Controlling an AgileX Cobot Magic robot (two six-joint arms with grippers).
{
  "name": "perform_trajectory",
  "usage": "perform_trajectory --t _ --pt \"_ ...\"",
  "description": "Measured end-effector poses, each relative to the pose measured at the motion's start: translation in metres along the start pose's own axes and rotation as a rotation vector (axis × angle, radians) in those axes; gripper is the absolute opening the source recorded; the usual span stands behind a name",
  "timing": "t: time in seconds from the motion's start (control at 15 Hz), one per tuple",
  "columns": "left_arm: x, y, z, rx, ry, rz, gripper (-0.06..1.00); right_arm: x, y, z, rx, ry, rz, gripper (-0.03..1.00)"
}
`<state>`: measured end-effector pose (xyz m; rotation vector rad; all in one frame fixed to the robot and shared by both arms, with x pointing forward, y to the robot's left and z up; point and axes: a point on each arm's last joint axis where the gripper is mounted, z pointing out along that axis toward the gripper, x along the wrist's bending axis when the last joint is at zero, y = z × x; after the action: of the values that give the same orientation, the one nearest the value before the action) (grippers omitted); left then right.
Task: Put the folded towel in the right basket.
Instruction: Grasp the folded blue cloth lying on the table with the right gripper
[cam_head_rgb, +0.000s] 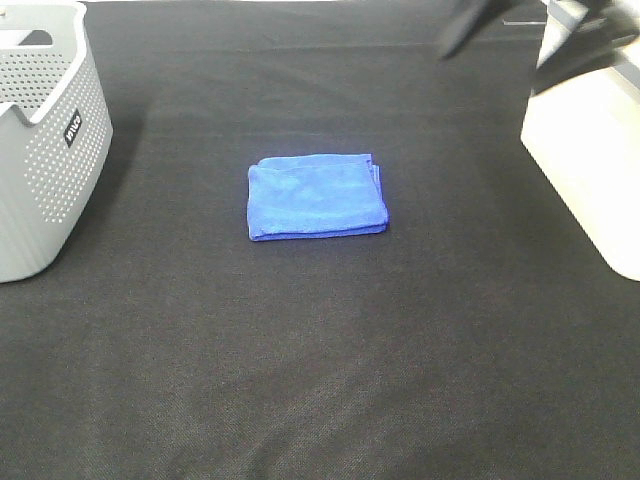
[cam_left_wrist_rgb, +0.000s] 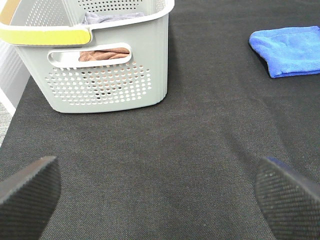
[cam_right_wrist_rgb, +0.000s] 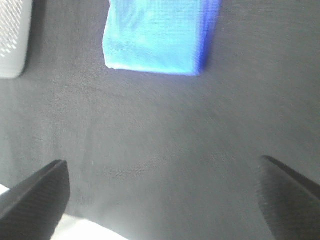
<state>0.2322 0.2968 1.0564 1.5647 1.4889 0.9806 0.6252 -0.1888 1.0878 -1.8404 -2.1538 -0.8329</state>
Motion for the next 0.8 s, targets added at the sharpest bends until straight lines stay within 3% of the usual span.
perform_trajectory --t 0.33,0.8 --pt "0.000 0.000 0.000 0.000 0.000 0.000 0.98 -0.044 0.050 0.126 0.077 0.040 0.071 0.96" --pt "0.000 0.000 0.000 0.000 0.000 0.000 0.98 -0.082 0.073 0.195 0.063 0.000 0.059 0.96"
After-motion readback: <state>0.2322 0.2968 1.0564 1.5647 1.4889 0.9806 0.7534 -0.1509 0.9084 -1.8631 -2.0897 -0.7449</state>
